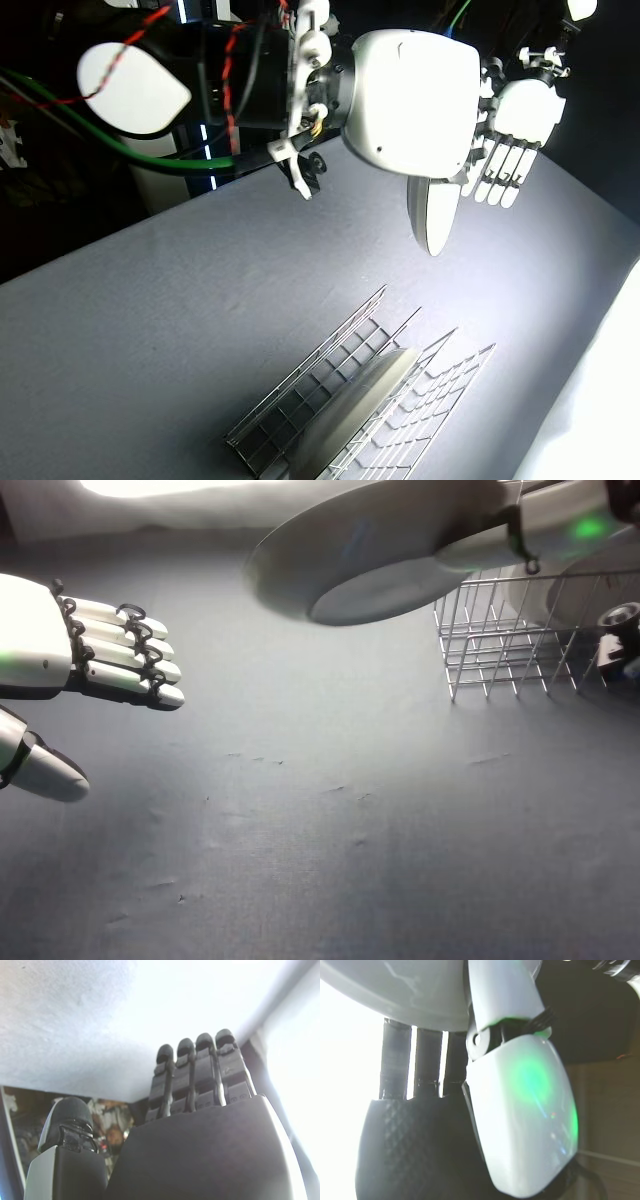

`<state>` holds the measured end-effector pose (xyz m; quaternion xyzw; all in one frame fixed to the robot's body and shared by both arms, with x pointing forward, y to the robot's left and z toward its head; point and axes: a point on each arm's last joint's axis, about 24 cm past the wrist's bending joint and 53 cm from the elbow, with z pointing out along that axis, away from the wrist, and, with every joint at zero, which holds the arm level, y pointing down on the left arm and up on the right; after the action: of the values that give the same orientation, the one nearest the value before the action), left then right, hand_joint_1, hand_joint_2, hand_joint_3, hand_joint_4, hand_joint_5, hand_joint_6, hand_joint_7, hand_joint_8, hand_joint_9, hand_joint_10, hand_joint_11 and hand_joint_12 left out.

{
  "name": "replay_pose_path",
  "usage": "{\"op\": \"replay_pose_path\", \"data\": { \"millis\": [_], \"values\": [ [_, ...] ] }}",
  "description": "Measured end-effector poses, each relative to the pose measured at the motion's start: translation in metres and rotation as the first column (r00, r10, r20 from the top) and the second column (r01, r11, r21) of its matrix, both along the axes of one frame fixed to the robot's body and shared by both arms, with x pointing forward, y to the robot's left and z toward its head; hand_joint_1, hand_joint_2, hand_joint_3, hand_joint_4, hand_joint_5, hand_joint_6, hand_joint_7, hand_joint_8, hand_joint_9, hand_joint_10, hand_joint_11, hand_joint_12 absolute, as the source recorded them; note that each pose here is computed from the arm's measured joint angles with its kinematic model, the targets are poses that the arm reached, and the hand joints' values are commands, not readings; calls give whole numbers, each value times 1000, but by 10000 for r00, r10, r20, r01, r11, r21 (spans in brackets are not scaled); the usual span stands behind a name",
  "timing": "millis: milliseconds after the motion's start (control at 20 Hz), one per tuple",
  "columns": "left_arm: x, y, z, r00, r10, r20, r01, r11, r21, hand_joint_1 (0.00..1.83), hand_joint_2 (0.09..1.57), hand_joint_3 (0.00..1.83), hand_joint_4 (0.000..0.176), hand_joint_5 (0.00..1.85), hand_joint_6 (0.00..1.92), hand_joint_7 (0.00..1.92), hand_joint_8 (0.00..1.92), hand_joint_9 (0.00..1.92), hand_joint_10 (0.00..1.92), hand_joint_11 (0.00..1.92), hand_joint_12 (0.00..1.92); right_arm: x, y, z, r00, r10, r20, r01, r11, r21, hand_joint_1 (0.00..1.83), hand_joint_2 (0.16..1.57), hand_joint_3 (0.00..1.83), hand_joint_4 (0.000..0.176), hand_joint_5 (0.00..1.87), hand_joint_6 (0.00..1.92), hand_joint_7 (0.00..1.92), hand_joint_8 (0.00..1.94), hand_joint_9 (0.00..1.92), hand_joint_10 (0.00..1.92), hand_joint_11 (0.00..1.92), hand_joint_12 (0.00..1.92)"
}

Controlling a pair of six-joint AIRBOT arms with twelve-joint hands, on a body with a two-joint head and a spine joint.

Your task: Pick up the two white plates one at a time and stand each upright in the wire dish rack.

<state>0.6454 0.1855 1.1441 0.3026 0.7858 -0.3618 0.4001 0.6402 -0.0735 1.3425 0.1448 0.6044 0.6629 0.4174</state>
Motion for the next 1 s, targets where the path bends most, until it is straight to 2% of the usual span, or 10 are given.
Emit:
{"op": "replay_pose_path", "data": {
  "millis": [50, 150, 300, 400, 600, 650, 800, 850, 900, 1000],
  "values": [
    [2, 1, 2, 10000, 29, 51, -29, 10000, -10, 0, 1180, 2, 0, 159, 5, 108, 4, 49, 4, 10, 12, 1, -5, -5, 9997, -103, -208, 103, 9999, -6, 1496, 1081, 1, 0, 912, 905, 1002, 824, 1032, 940, 914, 1444],
    [4, 3, 4, 9999, 140, 67, -140, 9999, -72, 0, 1178, 1, 0, 182, 13, 127, 11, 64, 10, 22, 18, 5, -16, -13, 9978, -357, -562, 351, 9993, -108, 1496, 1084, 1, 0, 910, 911, 1000, 835, 1016, 959, 907, 1452],
    [3, 3, 3, 9999, 101, 72, -101, 9999, -5, 0, 1180, 1, 0, 143, 3, 91, 1, 39, 1, 4, 2, 9, -36, -11, 9948, -748, -691, 751, 9972, 24, 1497, 1072, 0, 0, 959, 785, 1047, 803, 1029, 942, 909, 1449],
    [2, -1, 4, 10000, 38, 61, -38, 10000, -87, 0, 1192, 6, 0, 138, 0, 89, 0, 43, 3, 12, 6, 12, -48, -12, 9921, -993, -762, 997, 9950, 18, 1498, 1068, 0, 0, 955, 822, 1084, 736, 1038, 903, 901, 1450],
    [2, -1, 5, 10000, 29, 85, -28, 10000, -92, 0, 1180, 0, 0, 95, 4, 63, 4, 8, 3, 0, 0, 15, -70, -24, 9835, -1474, -1053, 1455, 9890, -256, 1497, 1071, 0, 0, 952, 809, 1050, 792, 1029, 929, 919, 1443],
    [2, -1, 5, 10000, 24, 87, -23, 10000, -78, 0, 1181, 0, 0, 155, 9, 123, 7, 61, 11, 10, 8, 16, -75, -27, 9813, -1576, -1107, 1548, 9874, -336, 1498, 1066, 0, 0, 962, 802, 1054, 788, 1036, 908, 934, 1420],
    [2, -2, 5, 10000, 34, 80, -33, 9999, -118, 0, 1175, 0, 0, 140, 0, 112, 0, 53, 3, 1, 1, 16, -82, -37, 9771, -1734, -1235, 1676, 9843, -557, 1497, 1074, 1, 0, 944, 846, 1038, 817, 1005, 949, 925, 1427],
    [2, -2, 5, 10000, 35, 82, -34, 9999, -110, 0, 1176, 0, 0, 164, 11, 133, 10, 75, 11, 28, 13, 17, -85, -38, 9760, -1787, -1246, 1725, 9832, -595, 1497, 1075, 0, 0, 933, 867, 1042, 805, 1002, 960, 930, 1419],
    [2, -2, 5, 10000, 36, 81, -35, 9999, -113, 0, 1184, 0, 0, 204, 7, 167, 23, 121, 1, 5, 194, 19, -87, -41, 9745, -1859, -1254, 1788, 9817, -658, 1497, 1075, 0, 0, 936, 855, 1039, 815, 998, 967, 930, 1417],
    [2, -2, 5, 10000, 36, 81, -35, 9999, -113, 0, 1181, 0, 0, 209, 3, 175, 16, 119, 1, 0, 209, 24, -95, -42, 9714, -2034, -1222, 1956, 9779, -733, 1499, 1071, 0, 0, 944, 848, 1055, 795, 1014, 938, 927, 1417]
  ]
}}
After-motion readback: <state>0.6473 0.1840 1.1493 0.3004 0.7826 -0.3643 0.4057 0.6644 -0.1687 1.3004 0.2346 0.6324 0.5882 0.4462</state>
